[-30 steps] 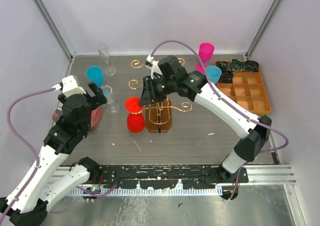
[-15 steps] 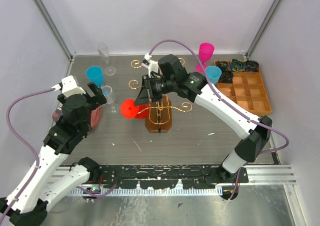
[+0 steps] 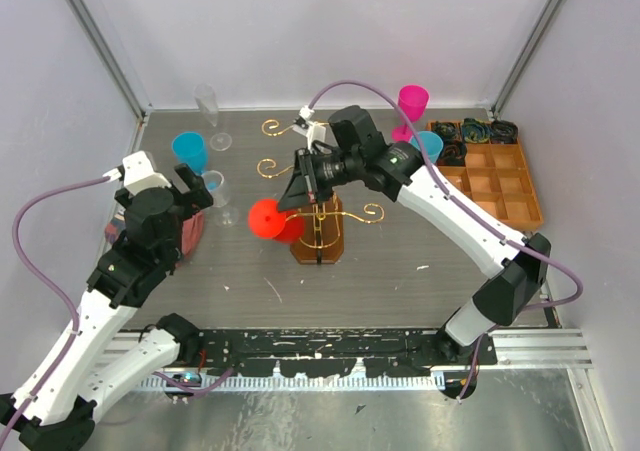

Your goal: Take the wine glass off the wine glass rack

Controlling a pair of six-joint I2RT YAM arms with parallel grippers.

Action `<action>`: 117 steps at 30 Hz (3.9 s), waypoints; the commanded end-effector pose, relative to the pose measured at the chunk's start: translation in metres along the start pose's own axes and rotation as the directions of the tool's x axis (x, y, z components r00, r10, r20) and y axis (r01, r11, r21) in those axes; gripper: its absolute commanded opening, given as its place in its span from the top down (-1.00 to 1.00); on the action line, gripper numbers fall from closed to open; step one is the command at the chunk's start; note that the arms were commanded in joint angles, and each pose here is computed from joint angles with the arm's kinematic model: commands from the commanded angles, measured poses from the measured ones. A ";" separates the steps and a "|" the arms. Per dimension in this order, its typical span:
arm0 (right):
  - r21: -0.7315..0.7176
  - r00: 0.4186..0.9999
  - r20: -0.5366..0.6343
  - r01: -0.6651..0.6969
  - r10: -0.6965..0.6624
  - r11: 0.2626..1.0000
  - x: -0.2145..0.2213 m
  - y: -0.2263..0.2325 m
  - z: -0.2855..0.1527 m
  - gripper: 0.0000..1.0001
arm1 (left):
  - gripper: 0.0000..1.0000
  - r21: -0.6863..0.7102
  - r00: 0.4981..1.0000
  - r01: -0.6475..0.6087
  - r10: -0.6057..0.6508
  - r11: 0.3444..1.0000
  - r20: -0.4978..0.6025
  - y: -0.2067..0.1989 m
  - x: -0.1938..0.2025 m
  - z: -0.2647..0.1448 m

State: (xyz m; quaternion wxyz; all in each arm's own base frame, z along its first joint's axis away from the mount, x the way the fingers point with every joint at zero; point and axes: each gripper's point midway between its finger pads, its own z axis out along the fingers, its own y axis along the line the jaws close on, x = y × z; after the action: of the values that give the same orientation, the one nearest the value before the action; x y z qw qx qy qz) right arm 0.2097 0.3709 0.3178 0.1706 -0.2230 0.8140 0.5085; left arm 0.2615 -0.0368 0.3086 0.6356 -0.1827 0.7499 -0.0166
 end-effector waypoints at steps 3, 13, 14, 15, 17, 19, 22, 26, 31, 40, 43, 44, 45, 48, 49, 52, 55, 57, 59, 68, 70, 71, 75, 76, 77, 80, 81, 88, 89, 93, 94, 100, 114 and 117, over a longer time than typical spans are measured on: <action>-0.011 0.998 0.060 0.016 -0.015 1.000 -0.011 0.007 -0.040 0.99 | -0.99 0.001 0.999 0.034 -0.034 0.999 0.025 0.000 -0.015 -0.005; -0.052 0.980 0.191 0.072 -0.061 0.996 -0.056 0.013 -0.072 0.99 | -0.99 0.003 0.999 0.033 -0.033 0.999 0.018 -0.001 -0.012 -0.005; -0.082 0.977 0.203 0.087 -0.068 0.993 -0.061 0.019 -0.072 0.99 | -0.99 0.004 0.999 0.034 -0.034 0.999 0.019 -0.001 -0.012 -0.005; -0.107 0.975 0.213 0.091 -0.066 0.990 -0.066 0.024 -0.072 0.98 | -0.99 0.004 0.999 0.034 -0.034 0.999 0.019 -0.001 -0.013 -0.005; -0.145 0.971 0.229 0.110 -0.075 0.983 -0.075 0.034 -0.073 0.98 | -0.99 0.004 0.999 0.032 -0.032 0.999 0.021 -0.001 -0.014 -0.006; -0.162 0.965 0.248 0.126 -0.083 0.979 -0.083 0.043 -0.076 0.99 | -0.99 -0.001 0.999 0.030 -0.030 1.000 0.027 0.002 -0.017 -0.007; -0.182 0.955 0.275 0.164 -0.110 0.970 -0.093 0.060 -0.085 0.99 | -0.99 -0.004 0.999 0.023 -0.023 1.000 0.035 0.004 -0.019 -0.009; -0.231 0.948 0.296 0.187 -0.114 0.955 -0.098 0.084 -0.099 0.99 | -0.99 -0.008 0.999 0.018 -0.018 1.000 0.040 0.005 -0.020 -0.009; -0.306 0.938 0.324 0.230 -0.126 0.924 -0.101 0.114 -0.119 0.99 | -0.99 -0.001 0.999 0.022 -0.022 1.000 0.031 0.002 -0.017 -0.007; -0.254 0.837 0.476 0.424 -0.269 0.870 -0.134 0.136 -0.159 0.99 | -1.00 -0.012 0.999 0.019 -0.018 1.000 0.033 0.006 -0.016 -0.008; -0.133 0.766 0.540 0.487 -0.349 0.863 -0.158 0.114 -0.161 0.99 | -1.00 -0.013 0.999 0.022 -0.022 1.000 0.038 0.008 -0.016 -0.009; -0.083 0.742 0.552 0.502 -0.379 0.861 -0.166 0.102 -0.160 0.99 | -1.00 -0.014 0.999 0.022 -0.021 1.000 0.036 0.008 -0.016 -0.010; -0.036 0.720 0.558 0.517 -0.412 0.855 -0.174 0.090 -0.157 0.99 | -1.00 -0.016 0.999 0.020 -0.019 1.000 0.035 0.009 -0.015 -0.009; 0.166 0.688 0.522 0.497 -0.503 0.852 -0.203 0.036 -0.146 0.99 | -1.00 -0.016 0.999 0.018 -0.017 1.000 0.033 0.009 -0.014 -0.010; 0.217 0.686 0.506 0.485 -0.523 0.847 -0.212 0.019 -0.142 0.99 | -0.99 -0.015 0.999 0.017 -0.017 1.000 0.033 0.009 -0.014 -0.009; 0.362 0.657 0.469 0.466 -0.590 0.807 -0.236 -0.026 -0.131 0.99 | -0.98 -0.019 0.999 0.009 -0.009 1.000 0.031 0.009 -0.011 -0.008; 0.515 0.625 0.425 0.427 -0.654 0.743 -0.259 -0.072 -0.126 0.99 | -0.97 -0.021 1.000 0.010 -0.009 1.000 0.029 0.009 -0.009 -0.007; 0.622 0.612 0.378 0.388 -0.695 0.680 -0.272 -0.105 -0.127 0.99 | -0.97 -0.020 0.999 0.016 -0.015 1.000 0.030 0.009 -0.008 -0.006; 0.701 0.605 0.310 0.375 -0.733 0.606 -0.280 -0.134 -0.128 0.99 | -0.97 -0.018 0.999 0.019 -0.019 1.000 0.032 0.008 -0.007 -0.006; 0.838 0.601 0.117 0.367 -0.791 0.403 -0.301 -0.232 -0.125 0.99 | -0.96 -0.026 1.000 0.002 -0.001 1.000 0.026 0.010 -0.004 -0.004; 0.869 0.597 0.040 0.375 -0.801 0.322 -0.300 -0.249 -0.125 0.99 | -0.96 -0.026 1.000 -0.002 0.002 1.000 0.026 0.010 -0.003 -0.004; 0.879 0.596 0.009 0.377 -0.803 0.290 -0.299 -0.257 -0.125 0.99 | -0.96 -0.026 1.000 0.000 0.001 1.000 0.027 0.010 -0.003 -0.004; 0.901 0.582 -0.103 0.398 -0.806 0.172 -0.296 -0.284 -0.128 0.99 | -0.96 -0.025 1.000 -0.004 0.004 1.000 0.022 0.012 0.002 -0.004; 0.904 0.574 -0.132 0.405 -0.808 0.139 -0.295 -0.289 -0.129 0.99 | -0.96 -0.025 1.000 -0.007 0.008 1.000 0.021 0.012 0.003 -0.004; 0.906 0.567 -0.158 0.408 -0.808 0.109 -0.293 -0.295 -0.130 0.99 | -0.96 -0.026 1.000 -0.008 0.009 1.000 0.020 0.013 0.004 -0.004; 0.903 0.545 -0.236 0.428 -0.805 0.025 -0.289 -0.311 -0.133 0.99 | -0.96 -0.028 1.000 -0.016 0.016 0.999 0.013 0.014 0.007 -0.003; 0.903 0.544 -0.250 0.430 -0.801 0.010 -0.288 -0.316 -0.136 0.99 | -0.96 -0.031 1.000 -0.019 0.019 0.999 0.010 0.014 0.008 -0.003; 0.897 0.508 -0.269 0.441 -0.819 -0.021 -0.284 -0.334 -0.152 0.99 | -0.96 -0.025 1.000 -0.024 0.024 0.999 0.002 0.013 0.014 -0.001; 0.898 0.507 -0.261 0.441 -0.821 -0.013 -0.283 -0.337 -0.153 0.99 | -0.96 -0.024 1.000 -0.027 0.027 0.999 -0.002 0.012 0.016 0.000; 0.882 0.485 -0.270 0.470 -0.832 -0.013 -0.277 -0.350 -0.157 0.99 | -0.96 -0.019 0.999 -0.040 0.039 0.999 -0.017 0.009 0.020 0.003; 0.876 0.477 -0.283 0.482 -0.832 -0.021 -0.275 -0.353 -0.156 0.99 | -0.96 -0.020 0.999 -0.042 0.041 0.999 -0.020 0.008 0.021 0.004; 0.854 0.431 -0.310 0.517 -0.847 -0.049 -0.265 -0.366 -0.145 0.99 | -0.96 -0.019 0.999 -0.048 0.047 0.999 -0.026 0.006 0.024 0.007; 0.833 0.411 -0.373 0.543 -0.832 -0.106 -0.243 -0.414 -0.121 0.98 | -0.96 0.001 0.998 -0.053 0.053 0.999 -0.021 0.000 0.027 0.012; 0.827 0.407 -0.403 0.547 -0.820 -0.134 -0.241 -0.423 -0.116 0.99 | -0.96 0.016 0.999 -0.044 0.044 0.999 -0.014 -0.004 0.026 0.013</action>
State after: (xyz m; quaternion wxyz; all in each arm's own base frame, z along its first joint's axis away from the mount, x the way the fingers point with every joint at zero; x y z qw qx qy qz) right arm 0.6200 0.1468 0.1468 0.5660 -0.4231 0.6957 -0.1294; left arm 0.2666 -0.0397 0.2768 0.6186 -0.1615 0.7689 0.0070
